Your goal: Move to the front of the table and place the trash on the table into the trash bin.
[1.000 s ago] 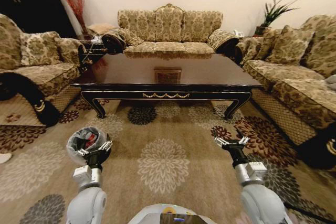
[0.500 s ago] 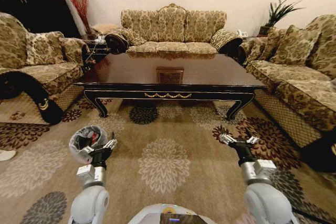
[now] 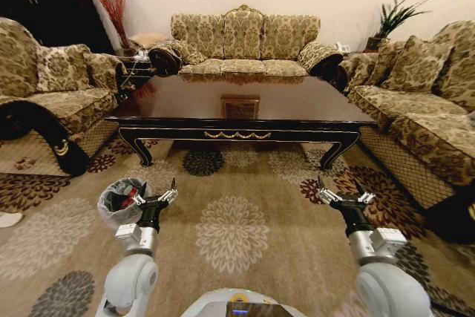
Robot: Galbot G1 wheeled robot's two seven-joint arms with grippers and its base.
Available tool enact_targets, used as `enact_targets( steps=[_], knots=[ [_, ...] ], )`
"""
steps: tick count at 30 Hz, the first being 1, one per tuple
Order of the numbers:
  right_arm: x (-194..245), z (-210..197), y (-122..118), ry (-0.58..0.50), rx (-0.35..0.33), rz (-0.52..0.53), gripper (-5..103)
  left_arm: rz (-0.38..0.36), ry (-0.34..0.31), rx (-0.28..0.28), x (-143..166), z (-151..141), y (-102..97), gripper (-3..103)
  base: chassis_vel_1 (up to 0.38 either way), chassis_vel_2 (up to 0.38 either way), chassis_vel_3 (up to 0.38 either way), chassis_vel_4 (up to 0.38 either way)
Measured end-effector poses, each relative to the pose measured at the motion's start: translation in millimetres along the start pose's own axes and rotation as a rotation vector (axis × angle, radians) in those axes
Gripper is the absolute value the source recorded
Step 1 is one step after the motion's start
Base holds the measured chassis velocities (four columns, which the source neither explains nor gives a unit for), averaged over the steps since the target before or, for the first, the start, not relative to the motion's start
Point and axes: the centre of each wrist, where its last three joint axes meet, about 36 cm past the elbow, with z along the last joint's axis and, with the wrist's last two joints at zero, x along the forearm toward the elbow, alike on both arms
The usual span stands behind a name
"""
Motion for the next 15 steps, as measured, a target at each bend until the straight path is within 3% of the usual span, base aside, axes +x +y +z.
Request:
enact_targets(
  steps=[15],
  knots=[
    [0.0, 0.0, 0.1, 0.0, 0.002, -0.002, 100, -0.002, 0.001, -0.002, 0.3, 0.1, 0.4, 100, 0.0, 0.0, 0.0, 0.0]
  ],
)
